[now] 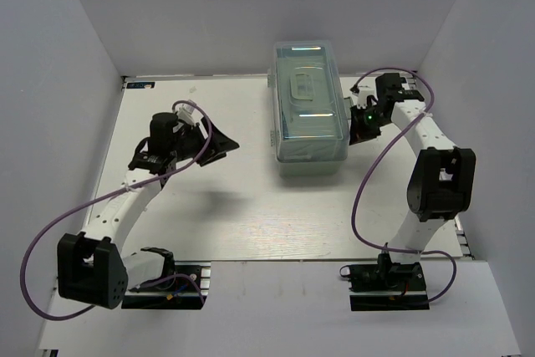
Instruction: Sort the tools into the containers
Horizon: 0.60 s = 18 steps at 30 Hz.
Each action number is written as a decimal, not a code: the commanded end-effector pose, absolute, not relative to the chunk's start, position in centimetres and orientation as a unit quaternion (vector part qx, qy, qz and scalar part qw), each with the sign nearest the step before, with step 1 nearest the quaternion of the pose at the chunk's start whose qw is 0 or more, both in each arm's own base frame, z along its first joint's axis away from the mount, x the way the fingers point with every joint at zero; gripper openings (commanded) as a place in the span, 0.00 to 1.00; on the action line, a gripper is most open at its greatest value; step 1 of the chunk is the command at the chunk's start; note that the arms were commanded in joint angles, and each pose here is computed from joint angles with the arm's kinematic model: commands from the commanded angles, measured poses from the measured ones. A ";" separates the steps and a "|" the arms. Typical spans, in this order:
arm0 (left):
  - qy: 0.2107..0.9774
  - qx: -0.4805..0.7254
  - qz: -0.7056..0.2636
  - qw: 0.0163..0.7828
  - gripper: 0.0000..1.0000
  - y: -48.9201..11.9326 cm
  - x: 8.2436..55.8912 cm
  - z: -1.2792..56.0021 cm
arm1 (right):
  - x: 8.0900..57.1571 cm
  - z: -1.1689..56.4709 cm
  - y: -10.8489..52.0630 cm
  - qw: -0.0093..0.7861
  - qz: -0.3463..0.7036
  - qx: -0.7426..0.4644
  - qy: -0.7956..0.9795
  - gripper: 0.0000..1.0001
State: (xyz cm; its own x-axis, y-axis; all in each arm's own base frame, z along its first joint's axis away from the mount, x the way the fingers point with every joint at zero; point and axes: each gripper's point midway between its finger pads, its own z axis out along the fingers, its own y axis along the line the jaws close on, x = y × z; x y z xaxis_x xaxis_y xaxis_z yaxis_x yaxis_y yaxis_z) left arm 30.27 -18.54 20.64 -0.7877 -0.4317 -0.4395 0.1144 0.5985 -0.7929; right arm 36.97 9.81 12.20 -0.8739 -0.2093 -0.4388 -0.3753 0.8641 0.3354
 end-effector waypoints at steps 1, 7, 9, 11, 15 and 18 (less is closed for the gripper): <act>0.849 -0.088 -0.412 0.320 0.76 -17.5 29.3 20.0 | 37.1 13.1 7.6 0.221 0.134 -0.144 0.955 0.00; 0.878 -0.045 -0.312 0.361 1.00 -14.6 28.6 20.0 | 34.8 13.9 2.7 0.229 0.033 -0.123 0.965 0.48; 0.885 -0.037 -0.291 0.360 1.00 -14.1 27.8 19.5 | 33.0 14.8 2.7 0.251 0.030 -0.146 0.957 0.65; 0.882 -0.021 -0.283 0.376 1.00 -13.6 27.1 19.9 | 31.1 14.8 2.7 0.267 0.030 -0.156 0.950 0.83; 0.870 -0.006 -0.274 0.409 1.00 -13.0 26.1 21.0 | 29.4 19.1 3.4 0.383 0.037 -0.152 0.910 0.90; 0.851 0.011 -0.277 0.446 1.00 -12.8 25.8 22.7 | 26.9 19.1 4.5 0.382 0.064 -0.157 0.908 0.90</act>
